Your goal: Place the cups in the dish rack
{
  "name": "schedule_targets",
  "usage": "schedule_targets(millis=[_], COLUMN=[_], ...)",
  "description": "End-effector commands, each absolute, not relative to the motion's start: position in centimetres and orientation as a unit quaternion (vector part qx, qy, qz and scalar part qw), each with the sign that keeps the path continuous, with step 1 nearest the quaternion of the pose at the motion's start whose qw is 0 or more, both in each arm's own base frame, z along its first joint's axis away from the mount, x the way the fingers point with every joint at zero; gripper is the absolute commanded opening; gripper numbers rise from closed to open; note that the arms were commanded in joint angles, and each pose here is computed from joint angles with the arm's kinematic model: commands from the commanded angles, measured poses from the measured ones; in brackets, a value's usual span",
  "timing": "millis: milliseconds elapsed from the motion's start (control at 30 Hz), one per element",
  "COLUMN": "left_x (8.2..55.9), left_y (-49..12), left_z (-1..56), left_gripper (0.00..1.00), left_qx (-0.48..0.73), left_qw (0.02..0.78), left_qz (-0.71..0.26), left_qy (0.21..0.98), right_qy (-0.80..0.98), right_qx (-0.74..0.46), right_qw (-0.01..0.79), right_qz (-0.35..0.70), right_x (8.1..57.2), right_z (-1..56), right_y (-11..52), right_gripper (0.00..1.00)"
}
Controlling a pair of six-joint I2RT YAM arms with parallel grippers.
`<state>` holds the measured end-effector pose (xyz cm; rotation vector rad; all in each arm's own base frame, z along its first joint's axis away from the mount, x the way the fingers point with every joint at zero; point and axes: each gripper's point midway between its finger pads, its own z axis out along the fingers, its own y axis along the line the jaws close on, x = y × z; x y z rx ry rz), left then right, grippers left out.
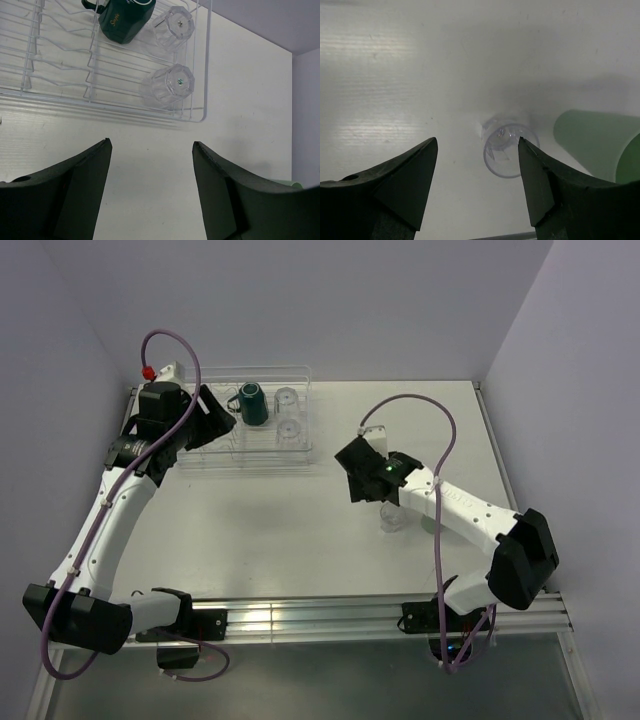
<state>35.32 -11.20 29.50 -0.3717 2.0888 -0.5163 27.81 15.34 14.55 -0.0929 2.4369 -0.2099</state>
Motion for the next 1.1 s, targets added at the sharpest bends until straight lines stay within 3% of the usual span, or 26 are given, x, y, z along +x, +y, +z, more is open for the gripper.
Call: schedule_targets(millis=[0, 300, 533, 767, 1067], left_x=[35.3, 35.4, 35.5, 35.5, 35.7], left_y=[-11.1, -11.4, -11.4, -11.4, -11.6], left_z=[30.7, 30.3, 30.1, 29.8, 29.2], left_gripper=[0.72, 0.72, 0.72, 0.72, 0.72], left_qx=[-0.142, -0.14, -0.142, -0.141, -0.141], left_qw=[0.483, 0.476, 0.475, 0.471, 0.464], left_qz=[-0.218, -0.222, -0.22, -0.221, -0.221], left_qy=[0.836, 0.839, 0.84, 0.842, 0.846], right_qy=[0.937, 0.948, 0.95, 0.953, 0.956], right_qx=[0.01, 0.022, 0.034, 0.037, 0.038], right_qw=[0.345, 0.31, 0.301, 0.289, 0.277], right_qz=[-0.052, -0.074, -0.076, -0.082, -0.084], right_x=[27.0, 25.7, 25.3, 24.9, 25.4], right_z=[13.7, 9.7, 8.4, 7.0, 5.8], right_y=[15.3, 14.4, 13.8, 13.3, 13.2], right_gripper=[0.73, 0.68, 0.54, 0.49, 0.14])
